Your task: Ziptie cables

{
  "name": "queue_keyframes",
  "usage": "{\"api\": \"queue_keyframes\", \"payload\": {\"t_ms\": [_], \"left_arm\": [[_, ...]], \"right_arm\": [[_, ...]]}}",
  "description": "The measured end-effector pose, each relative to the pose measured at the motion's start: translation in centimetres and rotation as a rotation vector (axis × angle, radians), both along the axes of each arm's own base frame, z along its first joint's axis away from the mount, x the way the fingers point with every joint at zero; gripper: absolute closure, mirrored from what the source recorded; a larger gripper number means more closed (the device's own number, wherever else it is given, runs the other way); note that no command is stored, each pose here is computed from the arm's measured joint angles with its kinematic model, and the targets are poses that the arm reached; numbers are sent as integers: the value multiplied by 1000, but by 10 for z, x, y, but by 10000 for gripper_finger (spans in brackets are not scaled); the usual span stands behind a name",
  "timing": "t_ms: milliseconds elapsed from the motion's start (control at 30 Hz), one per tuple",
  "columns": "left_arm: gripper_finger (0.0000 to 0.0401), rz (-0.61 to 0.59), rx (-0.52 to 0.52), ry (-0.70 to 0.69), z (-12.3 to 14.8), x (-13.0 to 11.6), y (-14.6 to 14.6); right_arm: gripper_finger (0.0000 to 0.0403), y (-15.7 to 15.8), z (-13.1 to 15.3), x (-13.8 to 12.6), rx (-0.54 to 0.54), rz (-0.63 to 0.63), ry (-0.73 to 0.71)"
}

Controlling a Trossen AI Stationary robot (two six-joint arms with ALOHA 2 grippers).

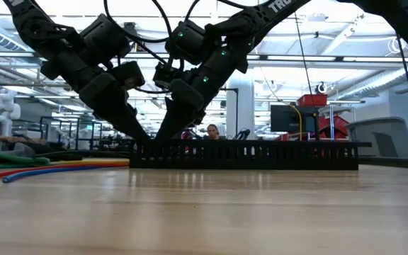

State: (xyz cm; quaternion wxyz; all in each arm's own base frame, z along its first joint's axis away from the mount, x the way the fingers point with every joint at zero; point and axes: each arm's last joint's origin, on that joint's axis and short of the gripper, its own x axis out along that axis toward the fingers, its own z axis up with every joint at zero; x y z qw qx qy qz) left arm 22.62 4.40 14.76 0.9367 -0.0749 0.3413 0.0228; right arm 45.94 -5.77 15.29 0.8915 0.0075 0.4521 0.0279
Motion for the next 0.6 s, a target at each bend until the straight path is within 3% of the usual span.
{"api": "queue_keyframes", "payload": {"t_ms": [600], "left_arm": [[41,-8,-6,-14,-14,0,0]], "right_arm": [[160,0,0,1,-2,-1,-8]]}}
